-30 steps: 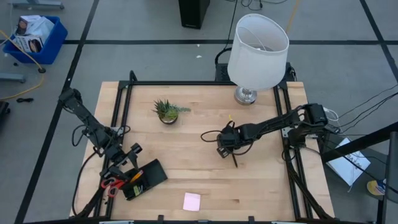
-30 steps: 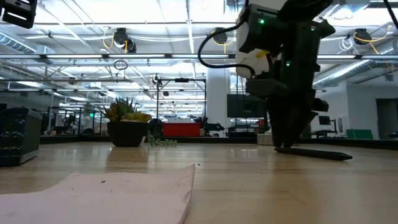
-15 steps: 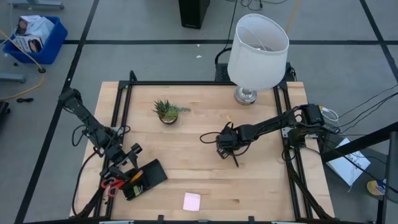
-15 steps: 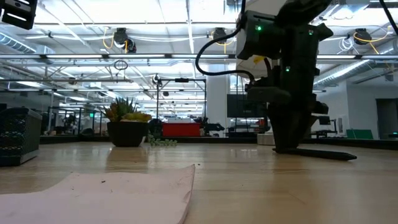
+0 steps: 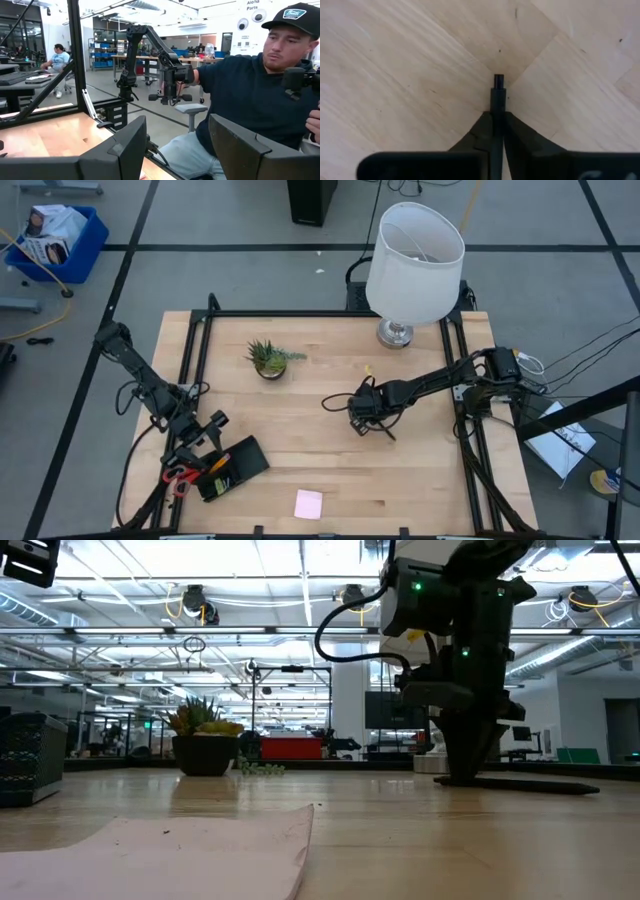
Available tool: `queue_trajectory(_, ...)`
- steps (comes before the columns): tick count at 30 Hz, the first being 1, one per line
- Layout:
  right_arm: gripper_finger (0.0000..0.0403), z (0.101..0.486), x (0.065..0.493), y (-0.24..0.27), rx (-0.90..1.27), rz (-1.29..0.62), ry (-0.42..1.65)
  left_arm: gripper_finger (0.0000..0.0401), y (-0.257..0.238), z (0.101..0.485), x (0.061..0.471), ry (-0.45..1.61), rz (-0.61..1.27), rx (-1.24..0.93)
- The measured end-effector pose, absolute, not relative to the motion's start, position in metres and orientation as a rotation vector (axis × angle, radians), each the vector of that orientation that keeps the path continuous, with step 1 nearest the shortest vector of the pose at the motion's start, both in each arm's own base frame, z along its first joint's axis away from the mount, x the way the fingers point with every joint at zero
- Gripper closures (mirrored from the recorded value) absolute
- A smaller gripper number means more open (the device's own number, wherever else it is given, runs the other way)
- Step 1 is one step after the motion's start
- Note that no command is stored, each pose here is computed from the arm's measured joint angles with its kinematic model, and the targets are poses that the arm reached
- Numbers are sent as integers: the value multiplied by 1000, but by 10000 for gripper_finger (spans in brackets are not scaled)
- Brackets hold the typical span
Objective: Pick and place office supplies into organizer
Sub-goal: Put the pen into the top left section of the desk organizer
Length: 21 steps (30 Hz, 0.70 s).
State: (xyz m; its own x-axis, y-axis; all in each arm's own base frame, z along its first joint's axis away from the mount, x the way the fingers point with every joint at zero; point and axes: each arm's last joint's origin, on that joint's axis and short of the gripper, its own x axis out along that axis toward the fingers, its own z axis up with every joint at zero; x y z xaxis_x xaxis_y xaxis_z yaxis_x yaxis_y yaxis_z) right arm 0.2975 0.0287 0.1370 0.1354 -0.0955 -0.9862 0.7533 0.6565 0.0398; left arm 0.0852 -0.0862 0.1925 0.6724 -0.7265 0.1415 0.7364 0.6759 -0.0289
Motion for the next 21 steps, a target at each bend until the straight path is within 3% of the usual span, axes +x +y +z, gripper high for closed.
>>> queue_trajectory(5, 364, 138, 300, 28, 609, -672, 1256, 183, -86, 193, 85, -123, -824, -86)
queue_trajectory(11, 378, 142, 313, 29, 591, -585, 1133, 183, -86, 193, 85, -119, -823, -97)
queue_trajectory(21, 376, 173, 350, 51, 546, -281, 696, 183, -85, 199, 85, -160, -795, -176)
